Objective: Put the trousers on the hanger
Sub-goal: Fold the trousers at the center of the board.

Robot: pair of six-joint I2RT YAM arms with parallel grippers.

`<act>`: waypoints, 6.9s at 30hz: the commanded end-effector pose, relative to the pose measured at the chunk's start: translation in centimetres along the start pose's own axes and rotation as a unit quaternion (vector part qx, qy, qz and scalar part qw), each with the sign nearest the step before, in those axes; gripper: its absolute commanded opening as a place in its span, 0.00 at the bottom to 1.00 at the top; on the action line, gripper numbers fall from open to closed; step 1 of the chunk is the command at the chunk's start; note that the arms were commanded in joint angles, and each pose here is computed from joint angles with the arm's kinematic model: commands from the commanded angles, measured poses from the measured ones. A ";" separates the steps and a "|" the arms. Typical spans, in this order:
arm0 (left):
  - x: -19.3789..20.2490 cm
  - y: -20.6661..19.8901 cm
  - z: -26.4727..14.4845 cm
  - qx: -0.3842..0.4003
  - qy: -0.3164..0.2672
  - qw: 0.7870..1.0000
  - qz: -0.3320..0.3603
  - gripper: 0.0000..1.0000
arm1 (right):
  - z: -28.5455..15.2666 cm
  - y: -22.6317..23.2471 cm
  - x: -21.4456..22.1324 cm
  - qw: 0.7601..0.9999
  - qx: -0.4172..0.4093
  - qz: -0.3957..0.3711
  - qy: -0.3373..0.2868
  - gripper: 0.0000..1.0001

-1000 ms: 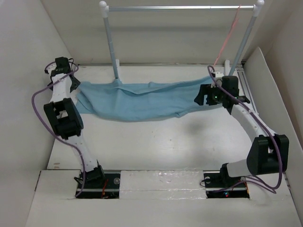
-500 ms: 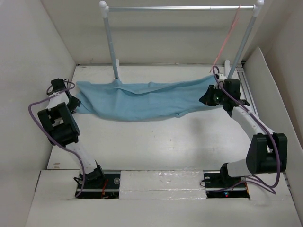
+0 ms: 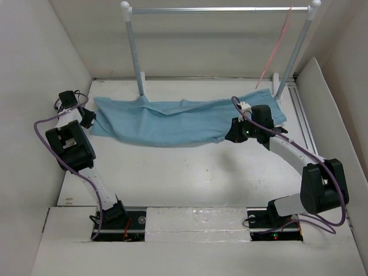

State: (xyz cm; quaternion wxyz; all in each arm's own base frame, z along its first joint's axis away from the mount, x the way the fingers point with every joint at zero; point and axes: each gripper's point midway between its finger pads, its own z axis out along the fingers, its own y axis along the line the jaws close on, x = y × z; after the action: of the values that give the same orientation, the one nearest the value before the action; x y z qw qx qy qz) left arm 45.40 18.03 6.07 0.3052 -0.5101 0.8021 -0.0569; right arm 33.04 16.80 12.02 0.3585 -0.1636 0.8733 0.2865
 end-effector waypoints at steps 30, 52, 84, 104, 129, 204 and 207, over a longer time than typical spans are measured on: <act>-1.7 -2.9 6.3 0.040 0.012 0.999 0.015 0.19 | 3.1 4.9 0.5 0.996 -0.055 -0.067 0.034 0.18; -3.0 2.5 -2.9 -0.097 -0.063 0.993 -0.005 0.00 | 4.0 6.0 2.1 0.988 -0.103 -0.102 0.054 0.17; 0.4 10.3 -11.6 -0.194 -0.125 0.973 -0.003 0.72 | -1.6 -1.0 -3.8 0.999 -0.006 0.015 -0.048 0.66; 8.8 8.8 -6.8 -0.108 0.004 0.994 0.005 0.69 | -5.9 -23.9 -4.4 0.883 0.219 0.368 -0.191 0.81; 6.5 10.7 -3.2 -0.191 -0.007 0.982 0.011 0.00 | -15.4 -20.2 5.0 0.856 0.349 0.352 -0.145 0.00; 6.4 -3.1 -9.2 0.135 -0.022 0.991 -0.003 0.00 | -10.4 -1.3 4.4 0.997 0.066 -0.019 -0.043 0.61; 5.7 -3.0 -10.4 0.140 -0.050 0.989 -0.008 0.01 | -9.8 -1.1 4.7 0.998 0.052 -0.015 -0.039 0.61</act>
State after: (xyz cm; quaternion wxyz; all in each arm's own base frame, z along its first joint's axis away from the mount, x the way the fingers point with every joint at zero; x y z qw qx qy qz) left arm 39.72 8.84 9.38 0.3499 -0.4812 0.7911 -0.1422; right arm 23.70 8.54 12.11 0.3689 -0.1164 0.8935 0.2281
